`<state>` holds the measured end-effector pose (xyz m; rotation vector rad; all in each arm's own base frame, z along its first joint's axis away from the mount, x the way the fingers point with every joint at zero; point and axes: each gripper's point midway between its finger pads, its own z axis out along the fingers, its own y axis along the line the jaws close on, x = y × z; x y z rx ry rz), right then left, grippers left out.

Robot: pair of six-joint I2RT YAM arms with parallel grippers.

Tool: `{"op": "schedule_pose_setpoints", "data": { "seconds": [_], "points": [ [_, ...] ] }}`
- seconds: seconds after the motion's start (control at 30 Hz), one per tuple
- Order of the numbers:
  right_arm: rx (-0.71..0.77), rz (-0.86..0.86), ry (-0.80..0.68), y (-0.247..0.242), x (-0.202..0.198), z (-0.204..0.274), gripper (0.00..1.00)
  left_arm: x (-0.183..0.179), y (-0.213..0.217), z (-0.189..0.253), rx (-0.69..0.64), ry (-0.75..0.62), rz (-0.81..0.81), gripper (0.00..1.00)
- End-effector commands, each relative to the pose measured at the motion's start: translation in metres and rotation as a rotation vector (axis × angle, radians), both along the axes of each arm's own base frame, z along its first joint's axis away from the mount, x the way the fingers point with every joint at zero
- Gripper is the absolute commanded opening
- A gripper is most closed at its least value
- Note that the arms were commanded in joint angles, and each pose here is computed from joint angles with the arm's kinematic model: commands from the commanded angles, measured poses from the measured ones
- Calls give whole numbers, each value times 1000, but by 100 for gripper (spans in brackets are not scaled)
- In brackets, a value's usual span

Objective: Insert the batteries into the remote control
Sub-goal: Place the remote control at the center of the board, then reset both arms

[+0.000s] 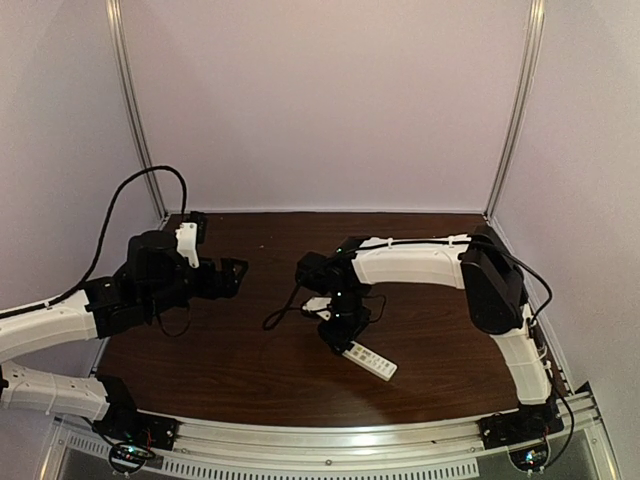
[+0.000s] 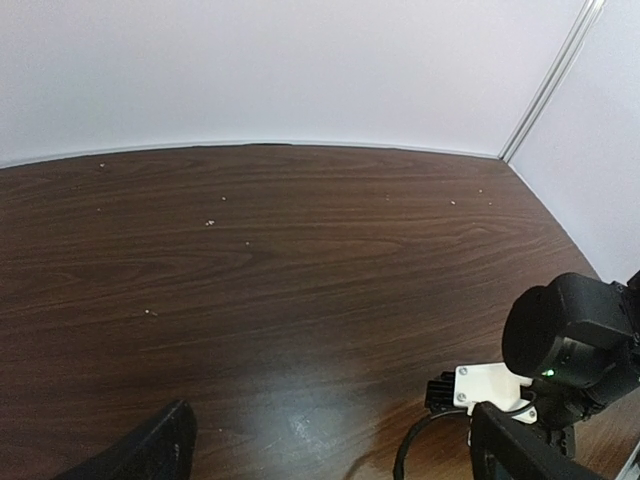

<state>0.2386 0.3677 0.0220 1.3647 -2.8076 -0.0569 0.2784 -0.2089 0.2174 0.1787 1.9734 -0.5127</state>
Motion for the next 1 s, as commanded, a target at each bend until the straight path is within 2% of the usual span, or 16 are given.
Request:
{"op": "schedule_pose_setpoints", "data": {
  "seconds": [0.0,0.2,0.37,0.53,0.77,0.97],
  "points": [
    [29,8,-25,12,2,-4,53,3,3,3,2,-24,12,97],
    [82,1,-52,21,5,10,65,4,-2,7,-1,-6,-10,97],
    [211,-46,-133,29,18,52,77,14,-9,24,16,37,-14,97],
    [361,-139,-223,16,39,99,88,27,-17,42,74,52,-14,97],
    [575,-315,-362,-42,71,158,99,46,-24,67,158,25,-42,97],
    [769,-496,-480,-109,87,190,100,73,-20,38,151,129,-42,97]
  ]
}}
